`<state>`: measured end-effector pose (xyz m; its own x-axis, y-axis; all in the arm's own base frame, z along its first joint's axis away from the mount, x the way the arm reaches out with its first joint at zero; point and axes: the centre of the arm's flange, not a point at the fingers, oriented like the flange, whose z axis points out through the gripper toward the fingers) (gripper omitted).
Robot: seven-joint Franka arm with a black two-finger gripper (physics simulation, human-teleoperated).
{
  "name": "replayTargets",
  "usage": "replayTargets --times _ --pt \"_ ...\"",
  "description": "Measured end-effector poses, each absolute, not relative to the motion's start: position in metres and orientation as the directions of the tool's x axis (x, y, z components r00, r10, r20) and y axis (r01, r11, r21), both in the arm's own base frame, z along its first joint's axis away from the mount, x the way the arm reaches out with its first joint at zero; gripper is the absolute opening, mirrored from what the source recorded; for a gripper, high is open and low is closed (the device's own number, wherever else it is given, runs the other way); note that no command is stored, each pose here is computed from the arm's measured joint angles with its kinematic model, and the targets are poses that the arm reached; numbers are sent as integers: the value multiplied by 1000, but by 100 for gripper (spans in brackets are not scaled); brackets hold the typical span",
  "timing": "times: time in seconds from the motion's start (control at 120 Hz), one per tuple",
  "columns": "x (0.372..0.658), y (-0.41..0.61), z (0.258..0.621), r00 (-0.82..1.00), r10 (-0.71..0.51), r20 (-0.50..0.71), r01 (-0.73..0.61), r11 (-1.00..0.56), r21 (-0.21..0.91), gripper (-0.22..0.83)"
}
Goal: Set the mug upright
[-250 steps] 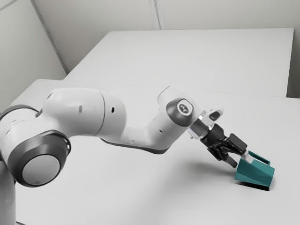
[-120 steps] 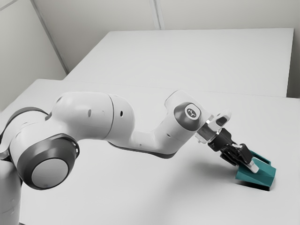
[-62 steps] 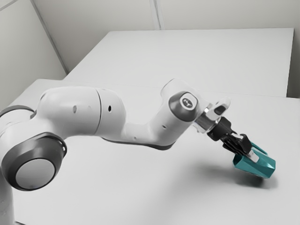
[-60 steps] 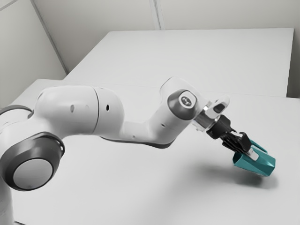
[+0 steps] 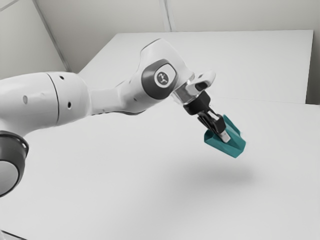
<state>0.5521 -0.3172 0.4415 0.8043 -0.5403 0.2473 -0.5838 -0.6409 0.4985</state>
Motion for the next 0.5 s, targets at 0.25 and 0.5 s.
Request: replayTargets --times 0.25,0.5 --pt "541 -267 456 801 -591 100 -586 -737 337 -16" --pt "523 -212 447 826 -559 -73 -539 -821 186 -16"
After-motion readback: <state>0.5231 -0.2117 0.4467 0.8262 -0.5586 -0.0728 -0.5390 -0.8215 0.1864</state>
